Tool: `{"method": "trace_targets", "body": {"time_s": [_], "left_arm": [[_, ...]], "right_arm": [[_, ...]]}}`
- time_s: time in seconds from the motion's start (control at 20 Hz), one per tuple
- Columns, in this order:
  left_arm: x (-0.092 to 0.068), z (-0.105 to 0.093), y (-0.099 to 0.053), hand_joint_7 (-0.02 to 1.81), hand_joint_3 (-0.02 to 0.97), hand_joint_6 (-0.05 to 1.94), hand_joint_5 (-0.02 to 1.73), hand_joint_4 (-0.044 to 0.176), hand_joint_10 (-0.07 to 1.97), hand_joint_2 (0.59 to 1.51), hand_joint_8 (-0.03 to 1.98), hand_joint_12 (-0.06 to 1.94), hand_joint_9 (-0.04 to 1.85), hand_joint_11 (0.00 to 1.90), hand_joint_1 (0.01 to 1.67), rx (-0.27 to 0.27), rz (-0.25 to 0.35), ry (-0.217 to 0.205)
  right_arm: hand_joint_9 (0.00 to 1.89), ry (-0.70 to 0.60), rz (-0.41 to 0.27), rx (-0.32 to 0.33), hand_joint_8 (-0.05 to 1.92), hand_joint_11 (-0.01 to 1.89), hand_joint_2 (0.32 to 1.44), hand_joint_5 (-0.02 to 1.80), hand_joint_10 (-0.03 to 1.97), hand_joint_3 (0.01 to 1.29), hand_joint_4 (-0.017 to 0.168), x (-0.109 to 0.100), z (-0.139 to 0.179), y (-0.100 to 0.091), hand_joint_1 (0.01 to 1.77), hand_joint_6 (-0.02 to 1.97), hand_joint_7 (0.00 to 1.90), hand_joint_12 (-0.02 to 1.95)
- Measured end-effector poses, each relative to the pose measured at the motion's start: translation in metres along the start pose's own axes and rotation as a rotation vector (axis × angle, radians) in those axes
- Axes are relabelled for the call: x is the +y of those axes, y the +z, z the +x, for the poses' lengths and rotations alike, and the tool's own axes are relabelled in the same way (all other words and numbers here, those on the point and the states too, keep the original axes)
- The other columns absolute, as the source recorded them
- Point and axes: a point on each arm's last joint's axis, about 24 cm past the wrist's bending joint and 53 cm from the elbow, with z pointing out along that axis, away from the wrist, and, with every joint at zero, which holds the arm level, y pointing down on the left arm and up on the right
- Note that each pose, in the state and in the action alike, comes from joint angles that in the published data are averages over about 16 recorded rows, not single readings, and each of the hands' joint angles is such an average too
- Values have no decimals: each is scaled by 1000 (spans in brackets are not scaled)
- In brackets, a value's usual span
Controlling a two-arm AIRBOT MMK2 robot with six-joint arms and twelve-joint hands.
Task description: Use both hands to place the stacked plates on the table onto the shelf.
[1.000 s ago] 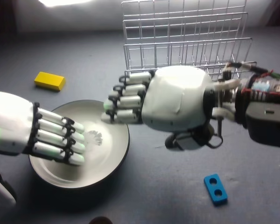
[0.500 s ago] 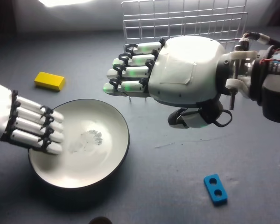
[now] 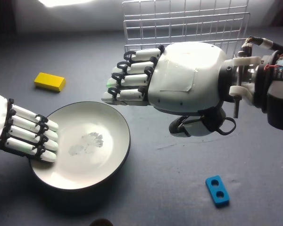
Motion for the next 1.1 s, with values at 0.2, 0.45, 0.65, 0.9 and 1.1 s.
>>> {"method": "trace_targets", "body": {"time_s": [0.2,0.45,0.65,0.9,1.1], "left_arm": [[1,3,4,9,15,4,11,0,11,1147,0,-21,11,16,15,3,0,0],[-4,3,16,-2,15,-4,7,-1,8,1147,-5,-18,3,15,15,-2,9,-6],[-11,-1,29,-10,14,-10,3,-1,6,1145,-8,-13,1,15,15,-11,21,-11],[-22,-10,45,-15,14,-15,1,-1,5,1145,-13,-7,3,14,15,-31,38,-28],[-29,-18,55,-15,14,-15,3,-1,5,1146,-14,-1,10,14,15,-45,49,-40]], "right_arm": [[61,0,-1,4,12,15,1055,119,9,24,8,1,1,0,1094,20,60,623],[73,-5,-4,8,13,16,1056,129,11,23,8,2,2,1,1099,21,77,646],[74,-11,-10,15,13,16,1058,126,12,23,8,6,4,3,1095,21,82,608],[58,-26,-21,25,12,16,1059,103,12,22,8,11,8,6,1080,20,66,481],[42,-39,-31,41,12,15,1058,74,12,23,8,16,15,10,1055,20,47,317]]}}
